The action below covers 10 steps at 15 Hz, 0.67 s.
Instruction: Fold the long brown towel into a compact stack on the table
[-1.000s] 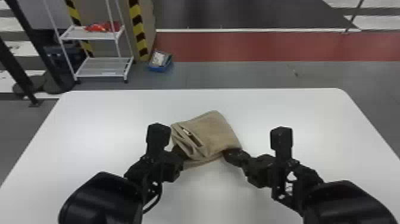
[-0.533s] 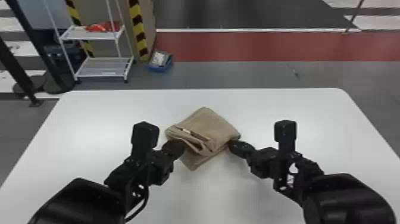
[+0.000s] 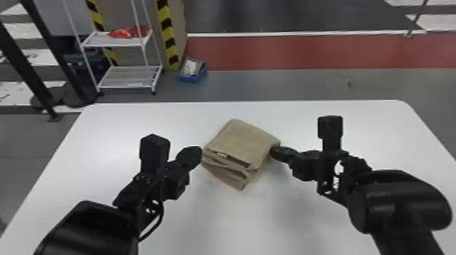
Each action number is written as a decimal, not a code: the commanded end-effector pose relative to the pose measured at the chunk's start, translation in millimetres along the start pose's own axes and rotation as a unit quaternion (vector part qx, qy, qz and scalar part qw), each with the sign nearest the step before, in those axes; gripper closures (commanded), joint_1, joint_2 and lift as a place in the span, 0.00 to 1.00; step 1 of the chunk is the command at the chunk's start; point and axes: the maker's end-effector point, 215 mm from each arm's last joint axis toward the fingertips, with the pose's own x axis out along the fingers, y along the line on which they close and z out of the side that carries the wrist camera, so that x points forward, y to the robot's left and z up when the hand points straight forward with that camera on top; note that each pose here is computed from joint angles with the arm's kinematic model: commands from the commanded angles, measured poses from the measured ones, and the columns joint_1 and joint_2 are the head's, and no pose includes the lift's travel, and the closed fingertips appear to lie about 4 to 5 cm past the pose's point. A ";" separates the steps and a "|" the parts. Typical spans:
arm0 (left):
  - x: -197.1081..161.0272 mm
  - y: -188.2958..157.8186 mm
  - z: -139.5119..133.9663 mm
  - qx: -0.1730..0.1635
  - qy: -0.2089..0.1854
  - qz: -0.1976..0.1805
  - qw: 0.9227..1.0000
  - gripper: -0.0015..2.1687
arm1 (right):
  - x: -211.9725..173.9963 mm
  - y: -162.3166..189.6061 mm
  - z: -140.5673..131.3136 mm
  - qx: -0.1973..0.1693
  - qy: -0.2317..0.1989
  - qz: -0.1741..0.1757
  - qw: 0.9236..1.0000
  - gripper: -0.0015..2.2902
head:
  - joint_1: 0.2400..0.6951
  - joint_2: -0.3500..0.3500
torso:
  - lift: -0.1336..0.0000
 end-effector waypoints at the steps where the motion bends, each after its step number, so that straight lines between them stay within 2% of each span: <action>1: 20.1 8.7 -0.1 0.002 -0.015 0.002 1.000 0.87 | -5.9 3.3 -11.9 0.014 0.014 0.004 1.000 0.85 | 1.00 0.59 | 0.10; 3: 36.8 7.2 4.0 0.008 -0.022 -0.004 1.000 0.87 | -31.5 -11.8 -15.6 0.033 -0.001 0.000 0.999 0.85 | 1.00 0.60 | 0.10; 5: 48.1 8.6 2.3 0.012 -0.021 -0.006 1.000 0.87 | -72.5 -27.3 -17.2 0.068 -0.018 0.004 0.998 0.85 | 1.00 0.57 | 0.10; 8: 50.0 20.1 -10.6 0.022 -0.013 0.005 1.000 0.87 | -123.9 -36.0 -4.1 0.100 -0.054 0.032 0.993 0.85 | 1.00 0.51 | 0.10; 10: 49.5 30.1 -15.9 0.027 -0.019 0.014 0.999 0.87 | -137.5 -34.3 6.4 0.115 -0.072 0.053 0.989 0.85 | 1.00 0.48 | 0.10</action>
